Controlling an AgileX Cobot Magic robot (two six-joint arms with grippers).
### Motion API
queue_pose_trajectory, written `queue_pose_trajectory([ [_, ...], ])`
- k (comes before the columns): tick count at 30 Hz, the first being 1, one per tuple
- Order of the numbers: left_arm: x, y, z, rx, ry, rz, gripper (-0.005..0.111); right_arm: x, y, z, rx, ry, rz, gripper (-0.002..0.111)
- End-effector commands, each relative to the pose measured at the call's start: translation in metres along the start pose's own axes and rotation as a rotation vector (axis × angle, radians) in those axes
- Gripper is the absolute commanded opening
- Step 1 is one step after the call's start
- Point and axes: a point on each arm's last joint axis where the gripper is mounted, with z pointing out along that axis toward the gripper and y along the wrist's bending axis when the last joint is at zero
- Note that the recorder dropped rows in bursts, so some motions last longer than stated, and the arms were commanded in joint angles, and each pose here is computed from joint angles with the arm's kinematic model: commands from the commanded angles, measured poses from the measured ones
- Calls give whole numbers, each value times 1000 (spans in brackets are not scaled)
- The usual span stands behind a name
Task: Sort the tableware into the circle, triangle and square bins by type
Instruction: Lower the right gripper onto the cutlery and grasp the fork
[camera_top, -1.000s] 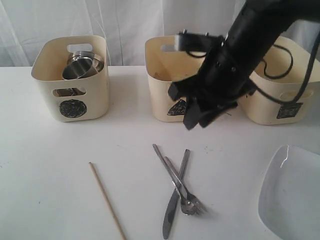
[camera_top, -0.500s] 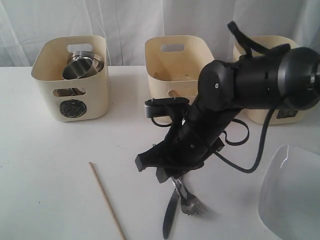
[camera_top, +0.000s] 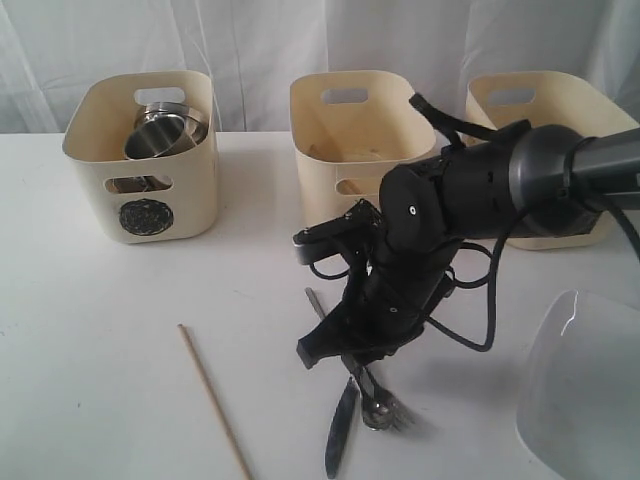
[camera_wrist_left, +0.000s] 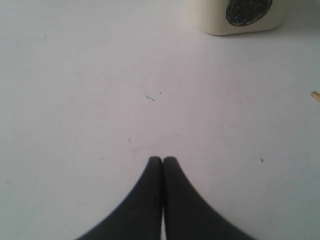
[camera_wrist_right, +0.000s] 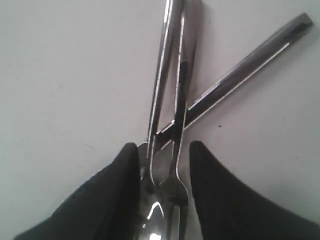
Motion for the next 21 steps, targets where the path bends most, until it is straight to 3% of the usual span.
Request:
queue_pose_trajectory([
  [1, 1, 0, 0, 0, 0, -10, 0, 4, -3, 4, 41, 38, 62, 32],
  [11, 1, 0, 0, 0, 0, -10, 0, 7, -4, 25, 37, 97, 62, 32],
  [17, 1, 0, 0, 0, 0, -10, 0, 8, -5, 33, 36, 116, -17, 32],
  [21, 1, 0, 0, 0, 0, -10, 0, 12, -5, 38, 36, 130, -38, 19],
])
